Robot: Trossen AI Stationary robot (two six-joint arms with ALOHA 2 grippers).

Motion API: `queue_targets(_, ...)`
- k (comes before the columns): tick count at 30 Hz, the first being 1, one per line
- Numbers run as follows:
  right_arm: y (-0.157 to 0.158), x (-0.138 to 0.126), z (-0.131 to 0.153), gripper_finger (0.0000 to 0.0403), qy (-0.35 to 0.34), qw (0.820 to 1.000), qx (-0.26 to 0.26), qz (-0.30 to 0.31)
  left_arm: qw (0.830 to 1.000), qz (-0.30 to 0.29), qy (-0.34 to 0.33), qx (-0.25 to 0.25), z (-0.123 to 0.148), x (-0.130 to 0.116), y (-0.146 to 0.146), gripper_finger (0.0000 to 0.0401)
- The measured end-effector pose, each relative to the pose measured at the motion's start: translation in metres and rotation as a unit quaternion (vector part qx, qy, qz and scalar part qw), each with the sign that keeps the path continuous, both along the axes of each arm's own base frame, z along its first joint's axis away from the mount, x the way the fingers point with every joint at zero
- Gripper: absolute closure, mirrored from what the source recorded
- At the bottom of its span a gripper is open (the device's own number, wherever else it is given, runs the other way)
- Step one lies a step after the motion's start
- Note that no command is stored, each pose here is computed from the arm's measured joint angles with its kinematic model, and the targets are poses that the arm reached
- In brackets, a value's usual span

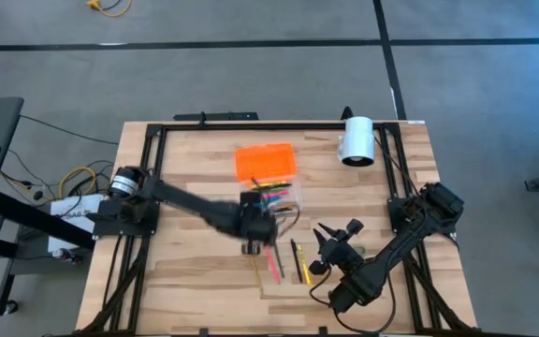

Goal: Pick & place school supplies into a supply box
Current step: Put the yellow pen into the supply box

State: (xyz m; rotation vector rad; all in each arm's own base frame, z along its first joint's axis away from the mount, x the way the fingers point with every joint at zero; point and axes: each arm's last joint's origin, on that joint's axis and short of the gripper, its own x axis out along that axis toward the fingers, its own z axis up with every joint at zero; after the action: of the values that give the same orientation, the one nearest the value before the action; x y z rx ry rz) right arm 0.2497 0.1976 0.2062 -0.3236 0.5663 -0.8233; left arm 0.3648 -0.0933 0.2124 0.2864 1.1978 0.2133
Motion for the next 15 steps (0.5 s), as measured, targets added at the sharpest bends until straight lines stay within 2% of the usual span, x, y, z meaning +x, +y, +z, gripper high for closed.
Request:
queue_targets(3, -0.004, 0.004, -0.002, 0.0317, 0.009, 0.999, 0.026, -0.019, 1.000, -0.029, 0.003, 0.007, -0.011, -0.016, -0.034, 0.0254)
queue_targets(8, -0.009, 0.015, -0.006, 0.0317, 0.017, 0.997, 0.070, -0.041, 0.997, -0.048, -0.005, 0.054, -0.034, -0.055, -0.084, 0.0254)
queue_targets(15, -0.007, 0.037, -0.010, 0.0317, 0.025, 0.991, 0.127, -0.012, 0.984, -0.051, -0.099, 0.137, -0.055, -0.113, -0.131, 0.0255)
